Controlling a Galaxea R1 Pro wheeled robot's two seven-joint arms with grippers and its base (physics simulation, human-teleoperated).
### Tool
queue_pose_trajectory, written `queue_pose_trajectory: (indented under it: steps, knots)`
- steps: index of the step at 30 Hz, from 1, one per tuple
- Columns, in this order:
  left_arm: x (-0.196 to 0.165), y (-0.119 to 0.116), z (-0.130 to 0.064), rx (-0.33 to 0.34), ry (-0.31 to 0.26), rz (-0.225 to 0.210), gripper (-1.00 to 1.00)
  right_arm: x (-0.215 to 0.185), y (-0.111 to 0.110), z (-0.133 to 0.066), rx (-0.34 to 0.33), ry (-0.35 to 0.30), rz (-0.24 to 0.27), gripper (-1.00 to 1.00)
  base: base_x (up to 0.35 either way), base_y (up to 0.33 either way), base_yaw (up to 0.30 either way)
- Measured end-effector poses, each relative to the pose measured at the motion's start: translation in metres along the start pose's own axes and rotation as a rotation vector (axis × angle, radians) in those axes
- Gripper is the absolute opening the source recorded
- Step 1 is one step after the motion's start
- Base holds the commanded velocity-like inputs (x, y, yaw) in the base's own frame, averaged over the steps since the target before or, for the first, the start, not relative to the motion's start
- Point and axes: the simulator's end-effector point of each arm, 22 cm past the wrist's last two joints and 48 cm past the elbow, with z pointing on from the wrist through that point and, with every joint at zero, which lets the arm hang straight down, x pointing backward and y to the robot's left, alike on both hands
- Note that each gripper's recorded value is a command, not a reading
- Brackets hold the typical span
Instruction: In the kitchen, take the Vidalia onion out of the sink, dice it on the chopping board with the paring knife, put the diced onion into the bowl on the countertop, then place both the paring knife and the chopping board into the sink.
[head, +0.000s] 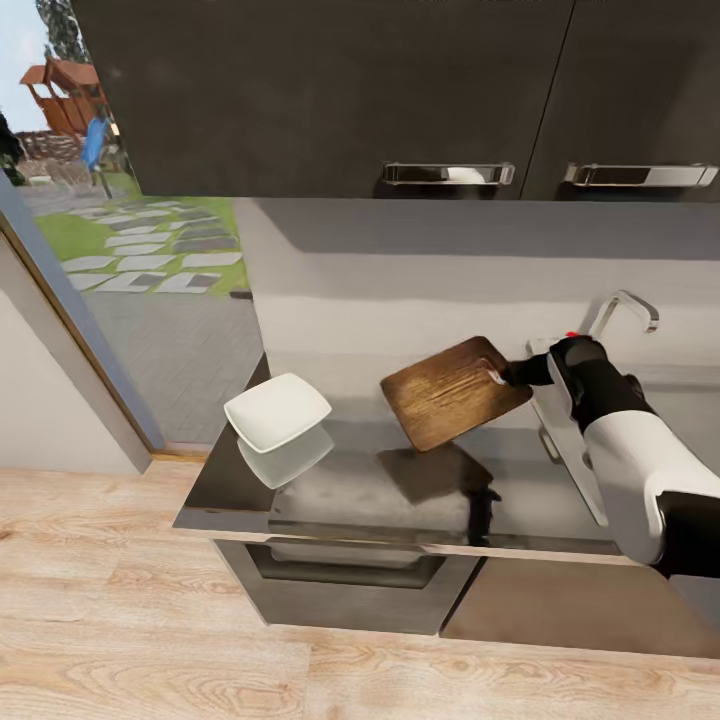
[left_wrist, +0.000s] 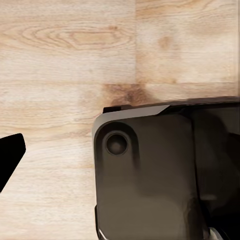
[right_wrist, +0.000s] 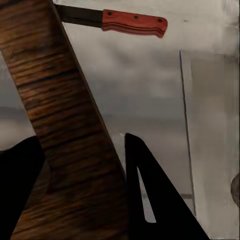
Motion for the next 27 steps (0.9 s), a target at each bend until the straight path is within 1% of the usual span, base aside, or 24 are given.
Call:
queue_pose_trajectory:
  steps: [1, 2, 4, 5, 6, 7, 9, 13, 14, 15, 17, 20, 22, 27]
  knots:
    - [0.000, 0.000, 0.000, 0.000, 0.000, -0.001, 1.00, 0.001, -0.005, 0.000, 0.019, 0.002, 0.006, -1.00, 0.000, 0.000, 0.000]
    - [0.000, -0.001, 0.000, 0.001, 0.000, -0.001, 1.00, 0.001, -0.010, 0.000, 0.028, -0.001, 0.045, -1.00, 0.000, 0.000, 0.000]
    - [0.000, -0.002, 0.000, 0.002, 0.000, -0.001, 1.00, 0.005, -0.024, 0.000, 0.060, 0.006, 0.093, -1.00, 0.000, 0.000, 0.000]
    - [0.000, -0.002, 0.000, 0.002, 0.000, -0.002, 1.00, 0.006, -0.025, 0.000, 0.063, 0.009, 0.107, -1.00, 0.000, 0.000, 0.000]
    - [0.000, -0.002, 0.000, 0.002, 0.000, -0.002, 1.00, 0.008, -0.029, -0.001, 0.073, 0.014, 0.131, -1.00, 0.000, 0.000, 0.000]
    - [0.000, -0.002, 0.000, 0.003, 0.000, -0.002, 1.00, 0.010, -0.034, -0.001, 0.089, 0.021, 0.132, -1.00, 0.000, 0.000, 0.000]
    - [0.000, -0.002, 0.000, 0.002, 0.000, -0.002, 1.00, 0.016, -0.044, -0.002, 0.130, 0.038, 0.149, -1.00, 0.000, 0.000, 0.000]
    - [0.000, -0.002, 0.000, 0.003, 0.000, -0.002, 1.00, 0.022, -0.057, -0.003, 0.181, 0.054, 0.167, -1.00, 0.000, 0.000, 0.000]
    - [0.000, -0.002, 0.000, 0.003, 0.000, -0.002, 1.00, 0.023, -0.059, -0.004, 0.183, 0.056, 0.187, -1.00, 0.000, 0.000, 0.000]
    - [0.000, -0.003, 0.000, 0.003, 0.000, -0.002, 1.00, 0.024, -0.061, -0.004, 0.188, 0.059, 0.193, -1.00, 0.000, 0.000, 0.000]
    - [0.000, -0.002, 0.000, 0.003, 0.000, -0.002, 1.00, 0.029, -0.064, -0.003, 0.191, 0.066, 0.230, -1.00, 0.000, 0.000, 0.000]
    - [0.000, -0.002, 0.000, 0.003, 0.000, -0.002, 1.00, 0.036, -0.071, -0.003, 0.208, 0.078, 0.265, -1.00, 0.000, 0.000, 0.000]
    - [0.000, -0.002, 0.000, 0.003, 0.000, -0.002, 1.00, 0.039, -0.073, -0.002, 0.216, 0.083, 0.280, -1.00, 0.000, 0.000, 0.000]
    - [0.000, -0.003, 0.000, 0.003, 0.000, -0.002, 1.00, 0.045, -0.073, 0.000, 0.221, 0.097, 0.289, -1.00, 0.000, 0.000, 0.000]
